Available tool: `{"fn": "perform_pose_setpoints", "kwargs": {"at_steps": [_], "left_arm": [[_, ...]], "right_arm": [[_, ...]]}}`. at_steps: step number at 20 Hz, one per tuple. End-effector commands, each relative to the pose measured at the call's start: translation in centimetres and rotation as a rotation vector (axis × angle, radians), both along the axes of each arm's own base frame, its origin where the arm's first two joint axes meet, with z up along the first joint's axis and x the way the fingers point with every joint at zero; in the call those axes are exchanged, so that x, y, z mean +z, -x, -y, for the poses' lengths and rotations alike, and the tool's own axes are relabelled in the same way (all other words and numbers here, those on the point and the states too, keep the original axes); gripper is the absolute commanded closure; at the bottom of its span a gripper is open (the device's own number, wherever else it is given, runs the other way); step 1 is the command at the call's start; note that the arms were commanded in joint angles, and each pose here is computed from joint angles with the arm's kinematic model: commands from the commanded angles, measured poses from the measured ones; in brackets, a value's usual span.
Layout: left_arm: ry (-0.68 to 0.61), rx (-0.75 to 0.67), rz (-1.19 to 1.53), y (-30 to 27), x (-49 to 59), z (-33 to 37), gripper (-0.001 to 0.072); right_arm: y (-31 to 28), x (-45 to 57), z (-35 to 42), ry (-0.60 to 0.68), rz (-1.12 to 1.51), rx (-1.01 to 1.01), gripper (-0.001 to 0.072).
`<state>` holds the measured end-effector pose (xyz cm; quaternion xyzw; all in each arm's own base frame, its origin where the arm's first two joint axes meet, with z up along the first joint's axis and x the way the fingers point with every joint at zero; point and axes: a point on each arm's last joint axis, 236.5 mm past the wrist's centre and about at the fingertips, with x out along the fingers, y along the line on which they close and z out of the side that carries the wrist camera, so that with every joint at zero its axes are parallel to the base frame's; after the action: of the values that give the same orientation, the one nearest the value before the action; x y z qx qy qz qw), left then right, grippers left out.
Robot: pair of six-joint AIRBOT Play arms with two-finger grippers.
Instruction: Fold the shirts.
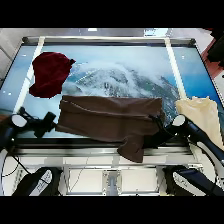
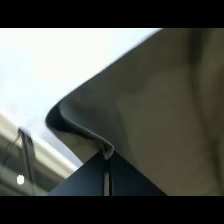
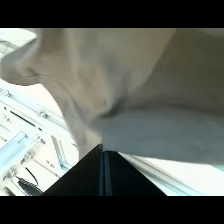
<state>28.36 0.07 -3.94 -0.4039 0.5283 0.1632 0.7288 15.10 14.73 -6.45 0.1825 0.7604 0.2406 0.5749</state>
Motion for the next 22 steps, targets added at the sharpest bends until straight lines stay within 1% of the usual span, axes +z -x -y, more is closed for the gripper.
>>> {"fn": "perform_pose_setpoints", "kwargs": {"at_steps": [1,3,7,9,12,18,22], "left_arm": [[-0.097,-0.126,0.174,-3.7,6.3,-0.8,0.0691],[-0.125,-0.127,0.253,-5.3,9.5,-1.3,0.0691],[-0.154,-0.149,0.395,-7.8,13.4,-1.2,0.0692],[-0.179,-0.203,0.455,-9.0,14.0,-0.2,0.0693],[-0.191,-0.289,0.433,-10.5,12.3,1.8,0.0693],[-0.223,-0.314,0.336,-16.1,7.3,0.8,0.0693],[-0.213,-0.318,0.283,-19.8,3.9,0.3,0.0693]], "right_arm": [[-1.2,3.0,3.1,0.076,0.032,0.052,0.0684],[-3.3,4.4,5.0,0.115,0.084,0.017,0.0684],[-9.6,8.1,6.3,0.132,0.296,-0.080,0.0686],[-13.3,10.1,6.2,0.129,0.421,-0.128,0.0687],[-18.0,11.6,5.9,0.129,0.514,-0.152,0.0687],[-26.0,9.5,7.0,0.150,0.526,-0.221,0.0687],[-27.8,3.9,9.2,0.252,0.419,-0.272,0.0687]]}}
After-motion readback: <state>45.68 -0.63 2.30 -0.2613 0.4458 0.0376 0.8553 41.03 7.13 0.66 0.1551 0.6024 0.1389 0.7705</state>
